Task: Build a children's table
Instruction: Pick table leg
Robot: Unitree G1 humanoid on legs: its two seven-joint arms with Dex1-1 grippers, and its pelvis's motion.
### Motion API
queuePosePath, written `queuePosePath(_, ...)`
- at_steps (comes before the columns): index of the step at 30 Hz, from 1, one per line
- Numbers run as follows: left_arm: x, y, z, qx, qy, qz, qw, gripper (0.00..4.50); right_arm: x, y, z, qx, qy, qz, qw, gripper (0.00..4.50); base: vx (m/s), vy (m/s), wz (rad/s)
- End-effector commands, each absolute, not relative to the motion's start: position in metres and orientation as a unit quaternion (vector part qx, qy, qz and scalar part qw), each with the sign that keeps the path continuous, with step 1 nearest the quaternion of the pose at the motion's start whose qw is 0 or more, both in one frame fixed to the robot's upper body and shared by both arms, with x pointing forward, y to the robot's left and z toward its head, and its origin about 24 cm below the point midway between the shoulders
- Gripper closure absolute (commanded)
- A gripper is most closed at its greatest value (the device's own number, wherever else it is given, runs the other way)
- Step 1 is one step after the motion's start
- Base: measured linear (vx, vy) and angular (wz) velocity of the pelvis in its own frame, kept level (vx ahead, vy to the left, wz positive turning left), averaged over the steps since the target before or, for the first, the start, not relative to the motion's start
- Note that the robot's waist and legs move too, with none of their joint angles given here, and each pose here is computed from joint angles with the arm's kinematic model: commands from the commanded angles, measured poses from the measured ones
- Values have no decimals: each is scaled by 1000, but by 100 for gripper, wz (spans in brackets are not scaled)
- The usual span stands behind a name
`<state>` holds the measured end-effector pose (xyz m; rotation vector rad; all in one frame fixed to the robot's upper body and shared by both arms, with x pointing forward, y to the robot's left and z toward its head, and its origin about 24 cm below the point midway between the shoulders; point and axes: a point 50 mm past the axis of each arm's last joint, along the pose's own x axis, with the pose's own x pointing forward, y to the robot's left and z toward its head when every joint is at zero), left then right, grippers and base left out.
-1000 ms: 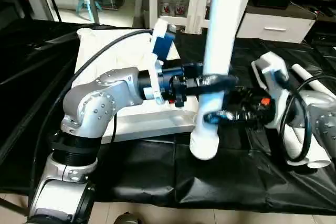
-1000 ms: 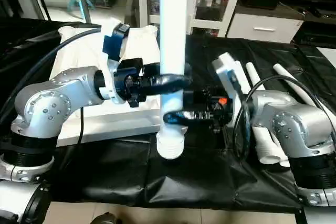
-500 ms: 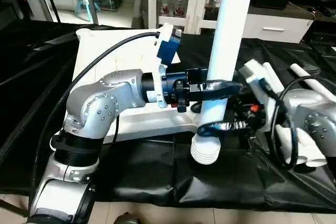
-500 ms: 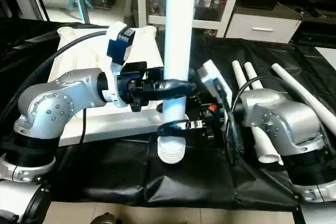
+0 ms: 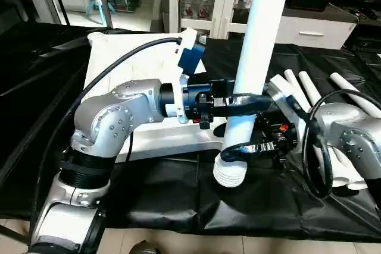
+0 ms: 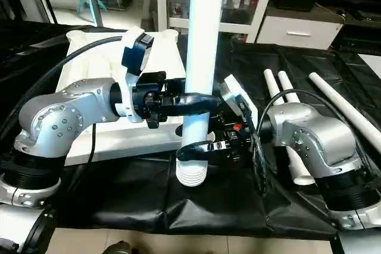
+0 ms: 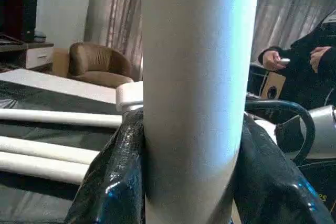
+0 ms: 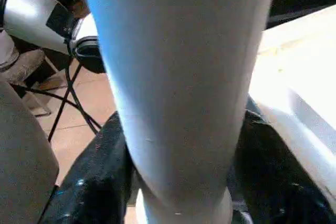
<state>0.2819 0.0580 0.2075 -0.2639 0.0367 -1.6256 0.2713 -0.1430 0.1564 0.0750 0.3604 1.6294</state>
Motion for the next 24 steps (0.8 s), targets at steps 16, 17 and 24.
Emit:
queuePosePath(16,275,53,208,-105,23,-742,661,230,275,-142,160,26,147,719,679,259,0,0,0)
queuePosePath(17,276,56,207,-105,27,-737,668,230,274,-143,160,30,143,716,683,259,0,0,0)
queuePosePath(24,275,68,212,-131,18,-732,668,149,272,-148,158,47,133,699,701,261,0,0,0)
